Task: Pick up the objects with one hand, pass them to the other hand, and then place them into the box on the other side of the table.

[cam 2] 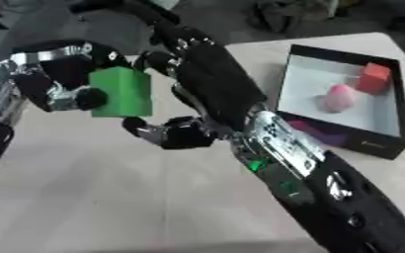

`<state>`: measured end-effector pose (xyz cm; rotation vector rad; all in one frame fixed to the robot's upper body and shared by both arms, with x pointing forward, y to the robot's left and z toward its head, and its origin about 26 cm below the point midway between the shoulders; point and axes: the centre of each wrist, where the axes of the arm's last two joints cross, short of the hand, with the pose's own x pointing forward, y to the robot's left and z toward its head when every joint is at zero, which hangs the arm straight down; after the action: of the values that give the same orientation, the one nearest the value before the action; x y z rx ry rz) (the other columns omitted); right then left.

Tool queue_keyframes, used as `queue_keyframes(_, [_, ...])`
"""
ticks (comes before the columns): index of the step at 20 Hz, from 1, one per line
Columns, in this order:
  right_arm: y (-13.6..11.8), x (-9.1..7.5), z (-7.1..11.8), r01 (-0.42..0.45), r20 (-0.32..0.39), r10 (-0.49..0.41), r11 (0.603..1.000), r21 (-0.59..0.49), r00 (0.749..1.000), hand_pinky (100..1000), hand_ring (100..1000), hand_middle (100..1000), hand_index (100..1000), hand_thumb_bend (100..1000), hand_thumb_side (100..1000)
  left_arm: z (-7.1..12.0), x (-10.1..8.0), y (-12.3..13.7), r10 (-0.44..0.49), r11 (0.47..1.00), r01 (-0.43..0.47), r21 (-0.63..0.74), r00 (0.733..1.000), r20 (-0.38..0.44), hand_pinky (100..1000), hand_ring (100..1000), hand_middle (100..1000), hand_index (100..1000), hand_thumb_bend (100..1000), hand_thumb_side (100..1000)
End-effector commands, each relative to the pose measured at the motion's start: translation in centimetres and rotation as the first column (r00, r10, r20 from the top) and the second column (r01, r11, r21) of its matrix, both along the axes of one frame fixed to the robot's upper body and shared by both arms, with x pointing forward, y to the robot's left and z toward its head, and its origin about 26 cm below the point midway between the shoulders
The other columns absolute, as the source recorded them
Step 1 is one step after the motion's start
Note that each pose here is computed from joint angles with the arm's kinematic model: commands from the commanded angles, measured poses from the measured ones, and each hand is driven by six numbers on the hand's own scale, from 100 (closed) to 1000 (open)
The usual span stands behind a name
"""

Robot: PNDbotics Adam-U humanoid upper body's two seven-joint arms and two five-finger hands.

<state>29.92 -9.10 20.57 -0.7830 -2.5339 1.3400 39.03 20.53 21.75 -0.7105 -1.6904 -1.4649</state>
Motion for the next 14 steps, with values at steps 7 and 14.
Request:
queue_keyframes(7, [-0.6, -0.3, 1.1, 0.002, 0.028, -0.002, 1.000, 0.002, 1.000, 729, 749, 1000, 293, 468, 368, 0.4, 0.4, 0.8, -0.013, 0.999, 0.012, -0.034, 1.000, -0.010, 672, 587, 598, 708, 602, 668])
queue_keyframes(14, [-1.0, -0.1, 1.1, 0.017, 0.031, -0.017, 1.000, -0.001, 0.999, 732, 749, 1000, 295, 470, 370, 0.6, 0.7, 1.8, 0.019, 0.999, -0.019, -0.030, 1.000, 0.006, 675, 592, 606, 718, 574, 684])
